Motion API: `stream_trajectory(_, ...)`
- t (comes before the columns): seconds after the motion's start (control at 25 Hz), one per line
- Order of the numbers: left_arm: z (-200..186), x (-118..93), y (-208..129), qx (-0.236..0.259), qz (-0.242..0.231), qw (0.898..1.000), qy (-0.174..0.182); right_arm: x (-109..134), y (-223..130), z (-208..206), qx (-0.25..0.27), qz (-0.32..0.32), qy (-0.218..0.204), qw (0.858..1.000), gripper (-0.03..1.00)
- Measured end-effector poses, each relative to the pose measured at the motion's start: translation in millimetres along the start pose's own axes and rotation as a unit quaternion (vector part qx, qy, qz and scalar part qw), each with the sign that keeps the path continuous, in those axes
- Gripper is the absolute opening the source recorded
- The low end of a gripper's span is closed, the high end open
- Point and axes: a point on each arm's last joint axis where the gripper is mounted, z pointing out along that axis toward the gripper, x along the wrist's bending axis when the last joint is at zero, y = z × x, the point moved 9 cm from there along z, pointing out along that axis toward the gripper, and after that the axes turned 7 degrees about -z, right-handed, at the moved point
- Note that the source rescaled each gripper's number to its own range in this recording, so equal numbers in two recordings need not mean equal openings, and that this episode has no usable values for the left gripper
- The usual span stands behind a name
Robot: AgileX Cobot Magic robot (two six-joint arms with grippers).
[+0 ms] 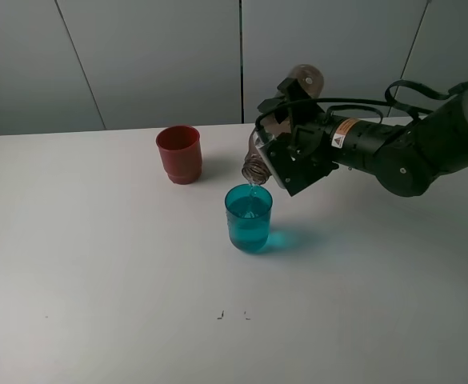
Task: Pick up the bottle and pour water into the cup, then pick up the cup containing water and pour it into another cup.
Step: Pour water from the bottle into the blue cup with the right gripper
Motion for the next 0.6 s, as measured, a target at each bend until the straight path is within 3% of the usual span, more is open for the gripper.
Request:
stream_trajectory(0.32, 0.0, 0.0, 0.0, 0.000, 0.000, 1.000, 0.000, 0.1, 4.6, 0.4, -0.006, 0.005, 0.004, 1.000, 0.00)
stream_trajectory(0.6, 0.0, 0.0, 0.0, 0.000, 0.000, 1.000, 0.000, 1.4, 5.0, 0.4, -0.007, 0.067, 0.008, 0.998, 0.00)
